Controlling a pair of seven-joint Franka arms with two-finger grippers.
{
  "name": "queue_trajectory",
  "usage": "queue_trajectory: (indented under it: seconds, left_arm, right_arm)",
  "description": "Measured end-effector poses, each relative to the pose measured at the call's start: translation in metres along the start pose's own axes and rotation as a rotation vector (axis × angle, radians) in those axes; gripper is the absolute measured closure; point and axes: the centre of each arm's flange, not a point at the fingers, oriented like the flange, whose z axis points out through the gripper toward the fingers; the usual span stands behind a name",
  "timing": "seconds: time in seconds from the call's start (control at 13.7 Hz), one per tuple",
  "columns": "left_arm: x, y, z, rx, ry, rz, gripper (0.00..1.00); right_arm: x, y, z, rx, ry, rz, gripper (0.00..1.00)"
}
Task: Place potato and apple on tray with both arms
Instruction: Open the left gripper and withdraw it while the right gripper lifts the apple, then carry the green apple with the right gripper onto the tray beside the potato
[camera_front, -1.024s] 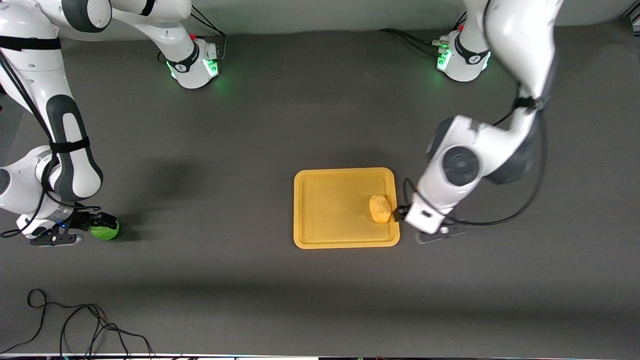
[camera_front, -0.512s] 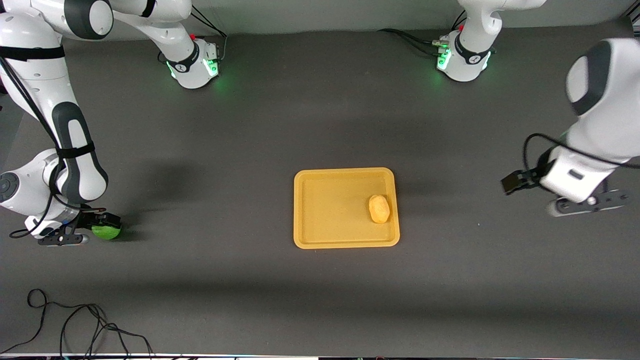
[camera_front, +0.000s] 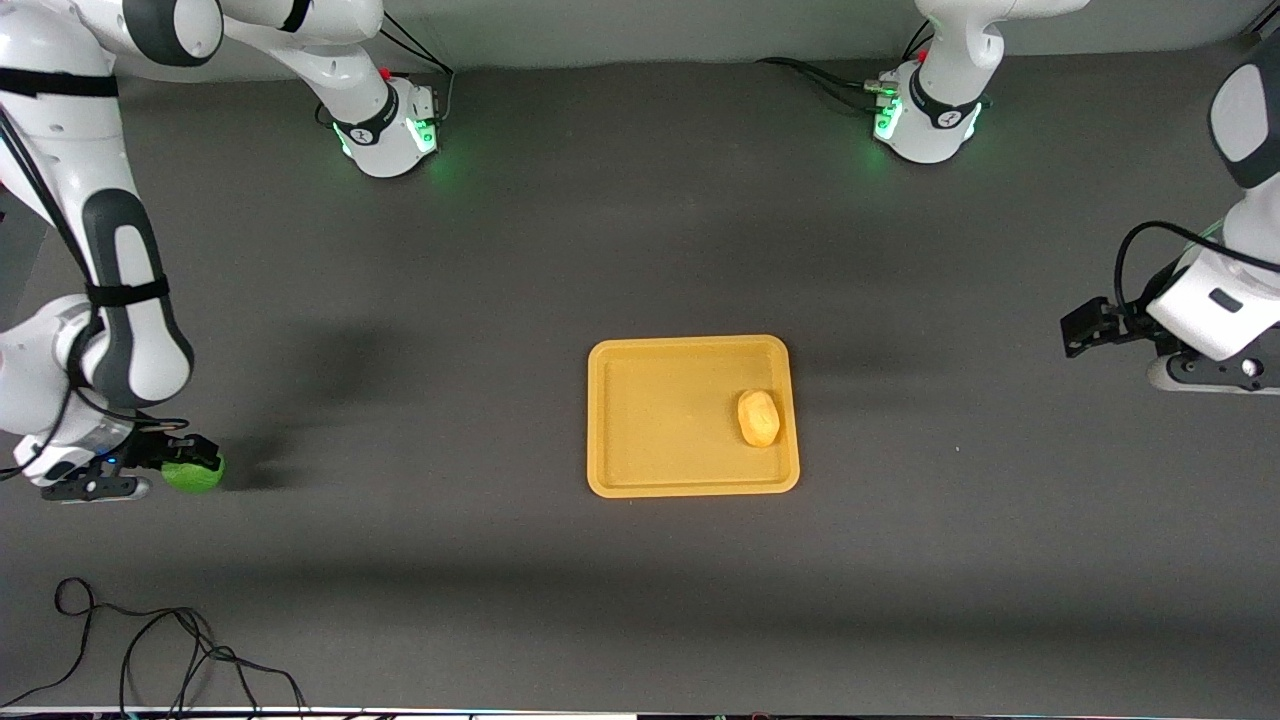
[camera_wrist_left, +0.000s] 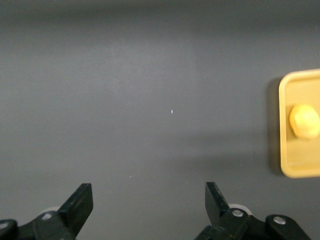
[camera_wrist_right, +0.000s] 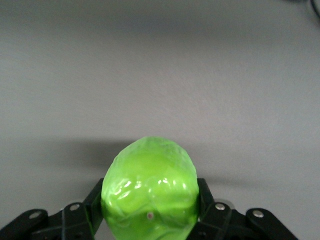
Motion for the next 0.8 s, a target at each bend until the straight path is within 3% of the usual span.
queue_trajectory:
  seconds: [0.22, 0.44, 0.8]
  left_arm:
    - [-0.015, -0.006, -0.014, -0.034, -0.022, 0.049, 0.0]
    - [-0.029, -0.012, -0.035, -0.069, -0.001, 0.037, 0.0]
    - [-0.041, -0.016, -0.046, -0.069, 0.009, 0.028, 0.0]
  right_arm:
    - [0.022, -0.015, -0.08, 0.046, -0.007, -0.045, 0.26]
    - [0.041, -0.061, -0.145, 0.053, -0.039, -0.056, 0.26]
    - [0.072, -0.235, -0.217, 0.016, -0.086, 0.025, 0.26]
